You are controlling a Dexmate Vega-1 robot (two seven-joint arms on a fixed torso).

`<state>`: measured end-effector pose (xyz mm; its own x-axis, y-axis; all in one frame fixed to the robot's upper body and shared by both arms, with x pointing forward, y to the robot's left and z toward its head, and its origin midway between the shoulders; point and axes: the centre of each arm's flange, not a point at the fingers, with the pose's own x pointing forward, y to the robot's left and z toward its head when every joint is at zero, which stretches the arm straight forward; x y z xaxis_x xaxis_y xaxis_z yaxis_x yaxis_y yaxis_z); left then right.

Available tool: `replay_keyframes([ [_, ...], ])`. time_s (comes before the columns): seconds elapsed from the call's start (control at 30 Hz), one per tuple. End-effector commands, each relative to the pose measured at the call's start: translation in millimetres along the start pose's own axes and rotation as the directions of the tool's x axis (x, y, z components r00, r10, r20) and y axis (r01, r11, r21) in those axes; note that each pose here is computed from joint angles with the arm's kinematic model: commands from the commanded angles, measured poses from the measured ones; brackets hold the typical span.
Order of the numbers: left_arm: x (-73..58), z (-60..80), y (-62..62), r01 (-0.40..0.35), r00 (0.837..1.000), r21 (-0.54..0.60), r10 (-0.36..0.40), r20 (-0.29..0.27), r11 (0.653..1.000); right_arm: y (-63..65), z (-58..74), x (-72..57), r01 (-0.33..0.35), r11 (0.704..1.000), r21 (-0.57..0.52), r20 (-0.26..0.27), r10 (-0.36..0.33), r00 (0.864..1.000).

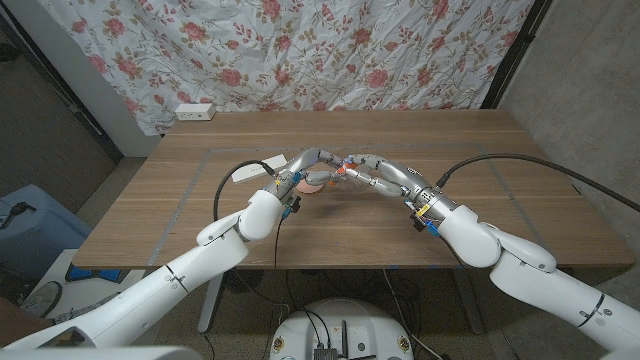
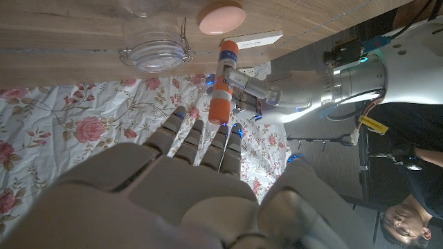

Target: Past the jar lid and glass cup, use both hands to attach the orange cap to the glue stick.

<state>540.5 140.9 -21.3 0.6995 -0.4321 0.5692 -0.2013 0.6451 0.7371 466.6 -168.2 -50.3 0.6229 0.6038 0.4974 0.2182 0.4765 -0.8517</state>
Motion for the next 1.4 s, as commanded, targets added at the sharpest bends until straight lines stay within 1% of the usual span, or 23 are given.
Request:
replay_keyframes([
  [0.03,-2.0,-0.7,0.0,-0.005,1.0,-0.002,0.005,-0.001,1.0,-2.6,4.0,0.1,0.028,1.0,-0.008,0.002,-0.028,1.0],
  [0.43,-3.1,-0.6,1.6,-0.006,1.0,0.003,0.006,0.009,1.0,-8.0,3.6,-1.5,0.067,0.998,-0.021,-0.003,-0.067,0.998],
  [0.87,-1.1,-1.2,3.1,-0.001,1.0,0.005,0.001,0.016,1.0,-15.3,-2.0,-6.1,0.093,0.995,-0.03,-0.026,-0.094,0.995],
  [0.97,-0.8,-1.2,3.5,-0.004,1.0,0.007,0.004,0.009,1.0,-16.2,-2.7,-8.3,0.098,0.995,-0.028,-0.029,-0.099,0.995],
  [1.03,-0.8,-1.2,3.6,-0.001,1.0,0.005,0.001,0.019,1.0,-16.6,-3.0,-10.0,0.098,0.995,-0.032,-0.033,-0.099,0.995],
  [1.13,-0.7,-1.3,3.4,-0.001,1.0,0.006,0.001,0.015,1.0,-17.9,-4.4,-12.7,0.101,0.994,-0.032,-0.038,-0.103,0.994],
  [1.2,-0.4,-1.7,3.1,-0.002,1.0,0.006,0.002,0.007,1.0,-19.0,-5.7,-14.9,0.111,0.993,-0.034,-0.045,-0.112,0.993],
  [1.23,-0.2,-1.9,2.9,-0.001,1.0,0.004,0.001,0.013,1.0,-19.8,-6.4,-16.3,0.117,0.993,-0.035,-0.044,-0.118,0.992],
  [1.4,0.2,-2.0,2.4,0.002,1.0,0.003,-0.002,0.015,1.0,-23.6,-10.1,-21.4,0.109,0.993,-0.055,-0.048,-0.112,0.993],
])
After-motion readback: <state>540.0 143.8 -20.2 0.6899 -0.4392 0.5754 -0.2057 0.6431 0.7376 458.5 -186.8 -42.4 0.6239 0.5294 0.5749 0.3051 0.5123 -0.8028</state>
